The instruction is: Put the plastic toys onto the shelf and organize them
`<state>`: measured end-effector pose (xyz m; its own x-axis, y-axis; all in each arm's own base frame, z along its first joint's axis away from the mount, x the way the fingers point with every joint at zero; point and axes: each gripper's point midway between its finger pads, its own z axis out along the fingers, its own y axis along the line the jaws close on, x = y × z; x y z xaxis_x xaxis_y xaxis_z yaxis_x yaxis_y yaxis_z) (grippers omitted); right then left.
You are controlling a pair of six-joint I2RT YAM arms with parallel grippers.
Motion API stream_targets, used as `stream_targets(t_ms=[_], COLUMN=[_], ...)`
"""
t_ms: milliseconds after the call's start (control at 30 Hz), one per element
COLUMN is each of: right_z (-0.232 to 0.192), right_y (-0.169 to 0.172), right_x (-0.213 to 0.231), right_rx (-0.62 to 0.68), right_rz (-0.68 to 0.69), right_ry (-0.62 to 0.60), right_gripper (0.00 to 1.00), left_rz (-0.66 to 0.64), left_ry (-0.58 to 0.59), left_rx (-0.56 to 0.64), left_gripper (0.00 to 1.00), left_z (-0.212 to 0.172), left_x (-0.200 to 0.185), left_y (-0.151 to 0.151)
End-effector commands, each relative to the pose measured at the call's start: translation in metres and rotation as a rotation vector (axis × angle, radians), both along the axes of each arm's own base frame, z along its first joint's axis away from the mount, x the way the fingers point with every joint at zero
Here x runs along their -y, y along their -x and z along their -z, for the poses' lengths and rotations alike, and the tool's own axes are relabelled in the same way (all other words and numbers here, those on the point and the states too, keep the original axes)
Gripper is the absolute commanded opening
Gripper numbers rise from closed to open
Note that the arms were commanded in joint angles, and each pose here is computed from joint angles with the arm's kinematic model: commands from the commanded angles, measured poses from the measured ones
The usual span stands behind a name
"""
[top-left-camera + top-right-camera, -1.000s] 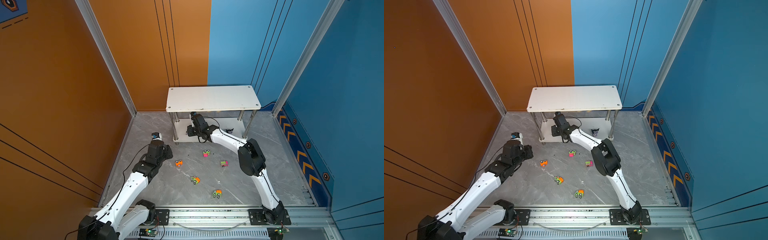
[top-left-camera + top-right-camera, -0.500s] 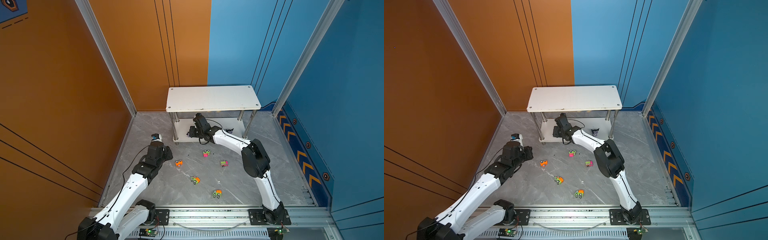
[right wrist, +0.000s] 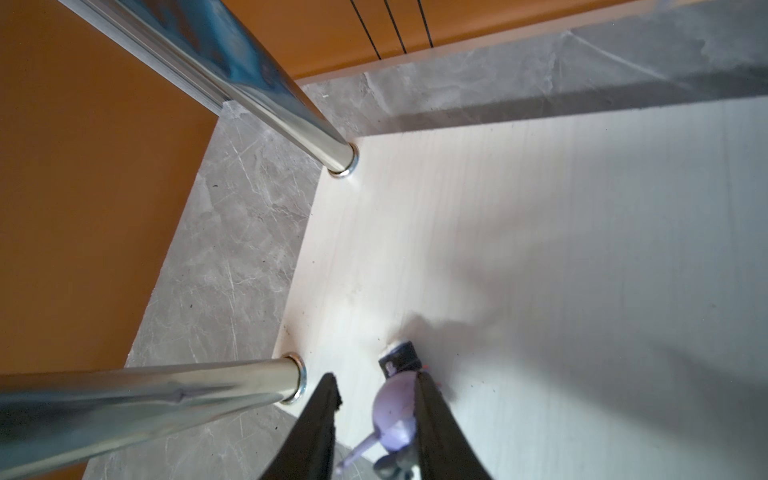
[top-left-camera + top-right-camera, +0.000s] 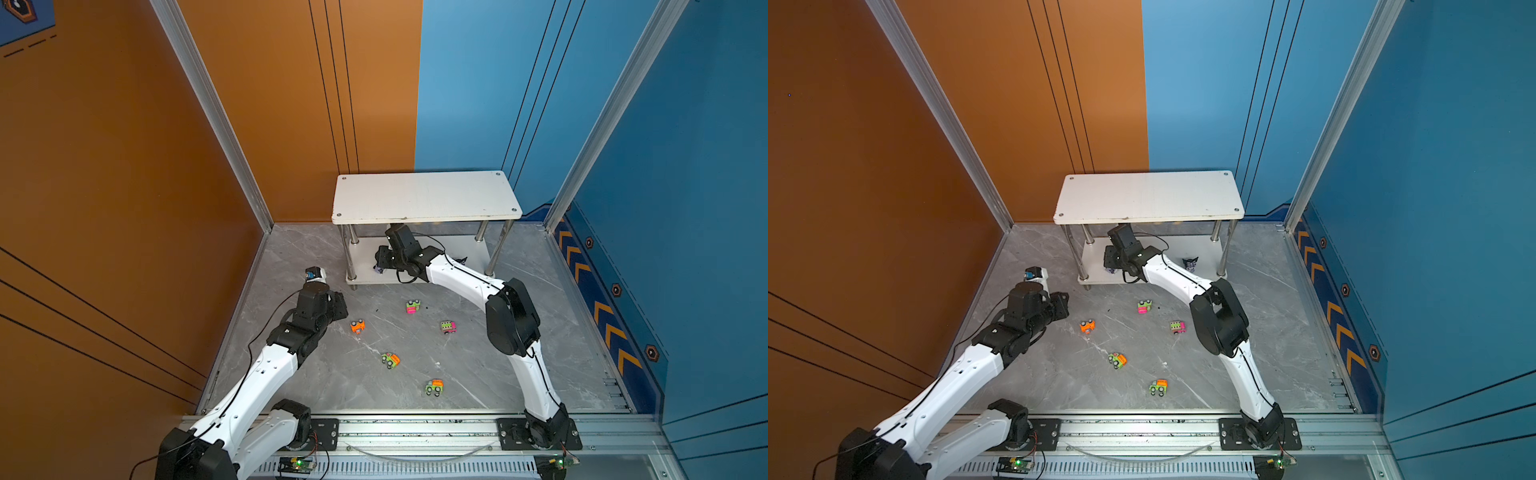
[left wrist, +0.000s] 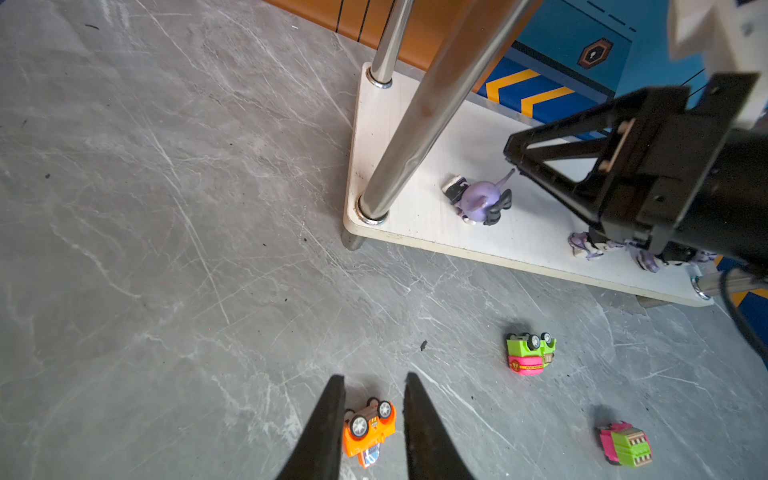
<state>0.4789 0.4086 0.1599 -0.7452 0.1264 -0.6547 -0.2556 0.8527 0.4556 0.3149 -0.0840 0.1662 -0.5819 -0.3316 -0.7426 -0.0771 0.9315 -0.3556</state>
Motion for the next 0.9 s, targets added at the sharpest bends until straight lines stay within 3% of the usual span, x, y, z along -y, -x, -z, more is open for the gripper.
stream_targets(t_ms=[0,200,367,467,867], right_z=[0.001,-0.007,-0.003,0.002,0.012], right_y=[-0.003,-0.003,0.0,0.001,-0.014], right_x=[0.008,0.017,0.021,0.021,0.019], right_rx=[0.009,0.044,0.045,0.045,0.078], right_rz=[0.008,0.007,-0.01,-0.017,-0.049], right_ry=[0.06,0.113,0.153,0.158,0.143], right_gripper=[0.39,0.39,0.1,0.01,0.0], left_rz=[0.034,0.083,0.146,0.182,0.274], left_ry=[0.013,0.013,0.011,0.011,0.021], left_rx=[0.01,0.015,0.026,0.034,0.066], left_gripper=[0.28,0.18,0.0,0.0,0.0], left_z=[-0.002,-0.003,-0.004,-0.004,0.0], left_x=[0.011,0.03,0.056,0.073,0.123], left_y=[-0.003,-0.008,-0.014,-0.019,-0.054])
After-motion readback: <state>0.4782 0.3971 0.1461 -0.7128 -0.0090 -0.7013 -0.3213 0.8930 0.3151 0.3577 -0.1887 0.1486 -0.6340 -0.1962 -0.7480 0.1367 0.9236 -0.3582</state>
